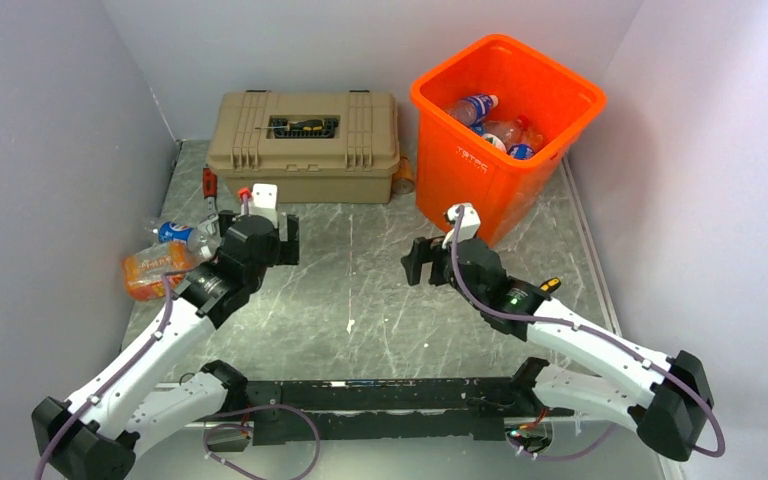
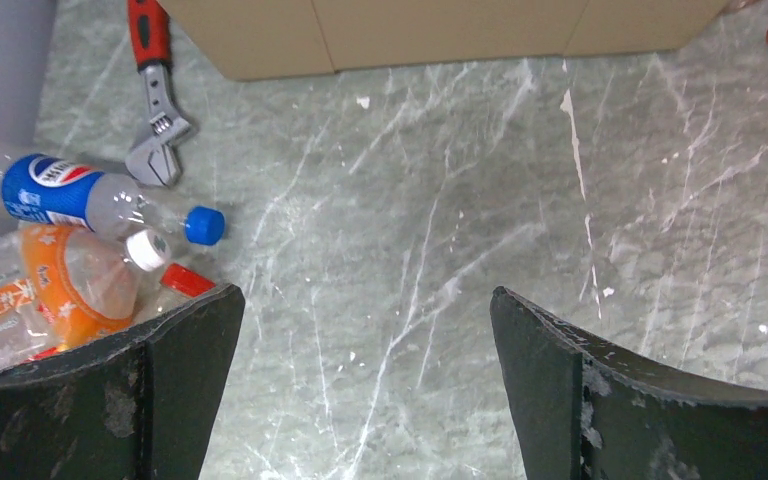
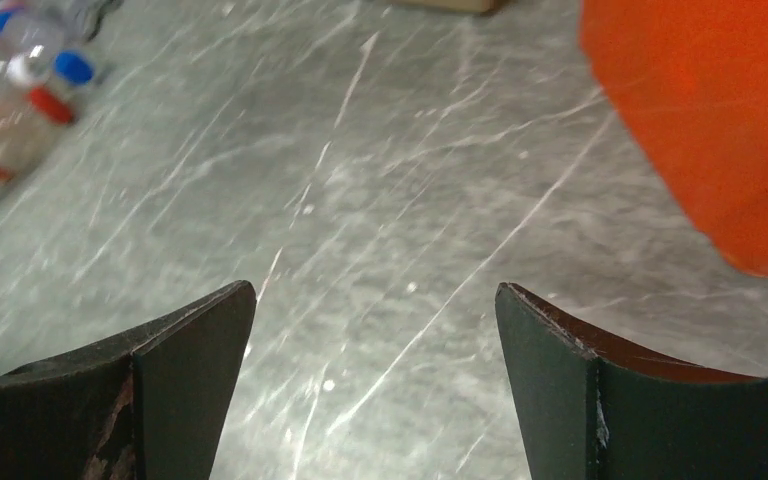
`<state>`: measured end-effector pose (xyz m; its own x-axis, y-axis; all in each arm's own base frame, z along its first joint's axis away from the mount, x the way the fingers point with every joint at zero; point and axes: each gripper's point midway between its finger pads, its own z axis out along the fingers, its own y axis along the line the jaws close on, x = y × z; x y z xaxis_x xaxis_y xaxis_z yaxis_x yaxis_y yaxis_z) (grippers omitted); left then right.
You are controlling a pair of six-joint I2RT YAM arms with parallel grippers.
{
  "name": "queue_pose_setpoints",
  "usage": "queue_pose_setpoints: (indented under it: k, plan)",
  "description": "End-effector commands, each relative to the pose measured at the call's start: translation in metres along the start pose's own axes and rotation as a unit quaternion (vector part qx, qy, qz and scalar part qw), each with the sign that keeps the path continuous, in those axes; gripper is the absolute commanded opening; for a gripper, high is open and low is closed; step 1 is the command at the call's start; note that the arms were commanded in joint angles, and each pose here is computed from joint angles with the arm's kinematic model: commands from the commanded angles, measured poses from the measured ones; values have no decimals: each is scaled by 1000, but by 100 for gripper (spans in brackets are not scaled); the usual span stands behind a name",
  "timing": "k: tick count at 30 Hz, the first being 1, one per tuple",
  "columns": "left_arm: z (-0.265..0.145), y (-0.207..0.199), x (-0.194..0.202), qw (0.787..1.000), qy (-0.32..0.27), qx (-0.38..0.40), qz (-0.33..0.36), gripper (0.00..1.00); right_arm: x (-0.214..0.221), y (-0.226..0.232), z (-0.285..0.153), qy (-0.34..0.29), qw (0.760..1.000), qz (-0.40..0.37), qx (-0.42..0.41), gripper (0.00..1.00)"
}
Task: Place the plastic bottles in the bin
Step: Move the trash bin to the corner of the board.
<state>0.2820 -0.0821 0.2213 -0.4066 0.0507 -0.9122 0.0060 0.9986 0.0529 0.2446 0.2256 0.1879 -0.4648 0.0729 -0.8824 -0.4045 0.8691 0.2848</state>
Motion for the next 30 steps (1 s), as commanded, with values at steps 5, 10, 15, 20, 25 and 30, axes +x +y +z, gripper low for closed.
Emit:
queue_pose_setpoints:
  k: [5,10,15,20,25,30]
  plan:
    - [3,-18,-7,999,8,48,-16,99,-71,-48,24,-164,974,79,133,95]
    - [0,-21,-5,998,10,62,-16,99,-69,-79,32,-185,956,118,196,94]
    - [-2,-23,-7,997,7,69,-15,99,-65,-123,24,-201,935,162,243,94]
    - [-4,-27,-9,996,5,83,-18,99,-71,-160,11,-215,920,185,271,94]
    - [-6,-29,-10,996,6,90,-19,99,-79,-185,-3,-229,906,191,301,95]
    - [-7,-31,-10,995,6,94,-18,99,-86,-211,-17,-249,887,211,327,97]
